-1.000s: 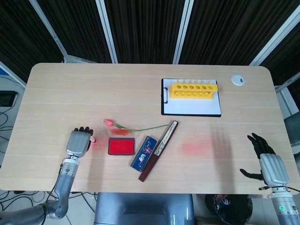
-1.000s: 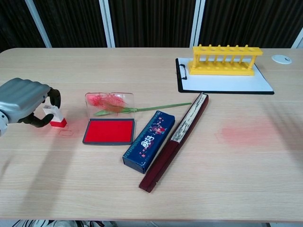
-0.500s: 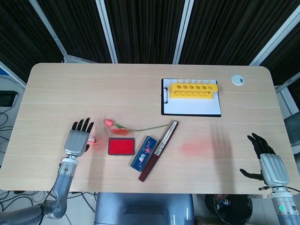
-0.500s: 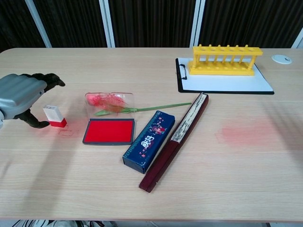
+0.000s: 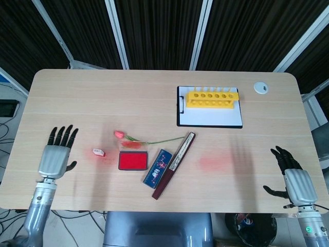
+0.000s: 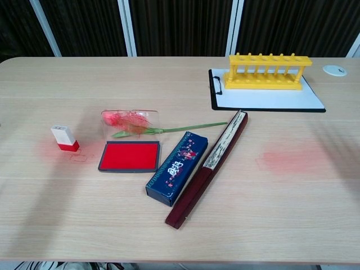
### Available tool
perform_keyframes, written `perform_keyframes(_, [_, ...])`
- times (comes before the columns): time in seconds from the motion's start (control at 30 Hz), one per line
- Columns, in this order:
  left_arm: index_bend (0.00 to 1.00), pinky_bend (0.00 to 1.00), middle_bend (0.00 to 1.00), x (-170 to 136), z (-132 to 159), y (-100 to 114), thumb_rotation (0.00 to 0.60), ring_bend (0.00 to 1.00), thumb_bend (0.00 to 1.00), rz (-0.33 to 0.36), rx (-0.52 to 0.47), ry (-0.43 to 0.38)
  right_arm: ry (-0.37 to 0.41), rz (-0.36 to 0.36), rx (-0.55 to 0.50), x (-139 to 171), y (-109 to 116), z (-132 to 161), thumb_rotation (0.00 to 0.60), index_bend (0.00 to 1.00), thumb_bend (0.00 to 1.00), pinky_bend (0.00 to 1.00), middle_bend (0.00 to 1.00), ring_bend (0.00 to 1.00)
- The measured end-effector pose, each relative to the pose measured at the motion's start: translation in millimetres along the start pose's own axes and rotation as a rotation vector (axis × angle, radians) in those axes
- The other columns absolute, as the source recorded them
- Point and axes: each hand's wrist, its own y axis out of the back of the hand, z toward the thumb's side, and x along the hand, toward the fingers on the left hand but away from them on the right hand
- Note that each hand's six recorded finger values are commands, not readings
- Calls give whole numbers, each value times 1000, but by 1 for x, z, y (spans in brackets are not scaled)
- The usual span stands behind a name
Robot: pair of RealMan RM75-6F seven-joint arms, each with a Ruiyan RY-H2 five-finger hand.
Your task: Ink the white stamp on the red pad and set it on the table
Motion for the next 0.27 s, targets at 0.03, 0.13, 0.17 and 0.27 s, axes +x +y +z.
perform_keyframes(0.03, [0, 0, 0, -10, -10, 5, 600, 0, 82, 1, -4, 8, 1, -1, 5, 0, 0, 0, 600, 10, 153, 194, 0, 0])
perform_keyframes(0.13, [0, 0, 0, -30, -26, 12, 600, 0, 82, 3, -33, 29, 2, -4, 11, 0, 0, 0, 600, 10, 153, 194, 0, 0])
perform_keyframes(0.17, [0, 0, 0, -37, -31, 13, 600, 0, 82, 4, -46, 37, 3, -5, 13, 1, 0, 1, 600, 10, 153, 194, 0, 0])
perform_keyframes(0.27, [0, 0, 0, -56, -43, 16, 600, 0, 82, 11, -90, 54, 9, -10, 22, 2, 0, 2, 600, 10, 153, 194, 0, 0])
